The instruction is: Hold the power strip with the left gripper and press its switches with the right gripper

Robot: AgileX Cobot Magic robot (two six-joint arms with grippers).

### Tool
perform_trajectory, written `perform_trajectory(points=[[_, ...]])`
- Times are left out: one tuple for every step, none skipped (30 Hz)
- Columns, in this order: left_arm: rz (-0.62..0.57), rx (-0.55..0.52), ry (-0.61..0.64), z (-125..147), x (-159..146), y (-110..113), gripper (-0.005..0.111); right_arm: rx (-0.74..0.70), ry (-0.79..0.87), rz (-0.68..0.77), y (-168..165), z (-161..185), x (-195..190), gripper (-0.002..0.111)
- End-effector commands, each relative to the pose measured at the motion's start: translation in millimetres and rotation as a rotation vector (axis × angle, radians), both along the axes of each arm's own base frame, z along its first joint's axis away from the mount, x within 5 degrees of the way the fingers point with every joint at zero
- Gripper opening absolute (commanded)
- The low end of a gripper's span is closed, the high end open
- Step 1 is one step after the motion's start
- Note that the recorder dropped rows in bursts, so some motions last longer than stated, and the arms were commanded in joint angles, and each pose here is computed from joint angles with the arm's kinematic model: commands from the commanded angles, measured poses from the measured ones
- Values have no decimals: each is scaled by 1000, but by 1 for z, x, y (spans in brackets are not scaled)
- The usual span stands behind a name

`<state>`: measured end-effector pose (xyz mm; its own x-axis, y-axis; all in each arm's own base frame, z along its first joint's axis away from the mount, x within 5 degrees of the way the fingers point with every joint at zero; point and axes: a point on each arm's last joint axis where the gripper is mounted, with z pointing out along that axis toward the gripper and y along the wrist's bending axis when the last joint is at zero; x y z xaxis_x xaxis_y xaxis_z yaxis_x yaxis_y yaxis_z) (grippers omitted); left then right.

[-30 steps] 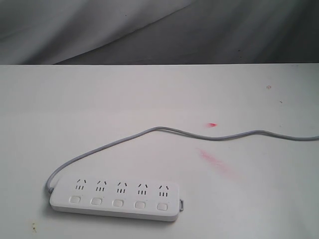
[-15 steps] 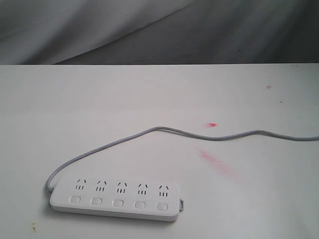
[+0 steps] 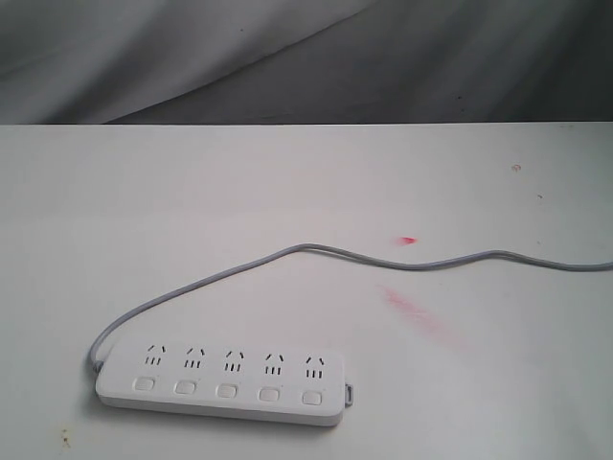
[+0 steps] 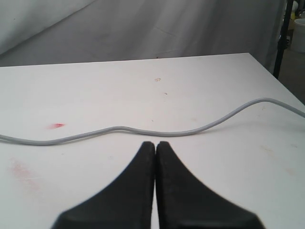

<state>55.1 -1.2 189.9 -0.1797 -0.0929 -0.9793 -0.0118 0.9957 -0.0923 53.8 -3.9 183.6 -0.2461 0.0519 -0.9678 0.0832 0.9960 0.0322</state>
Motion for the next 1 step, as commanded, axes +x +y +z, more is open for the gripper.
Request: perform_trajectory(points=[[-1,6,-2,-1,0,0,0,-15,-6,0,0,0,0,0]])
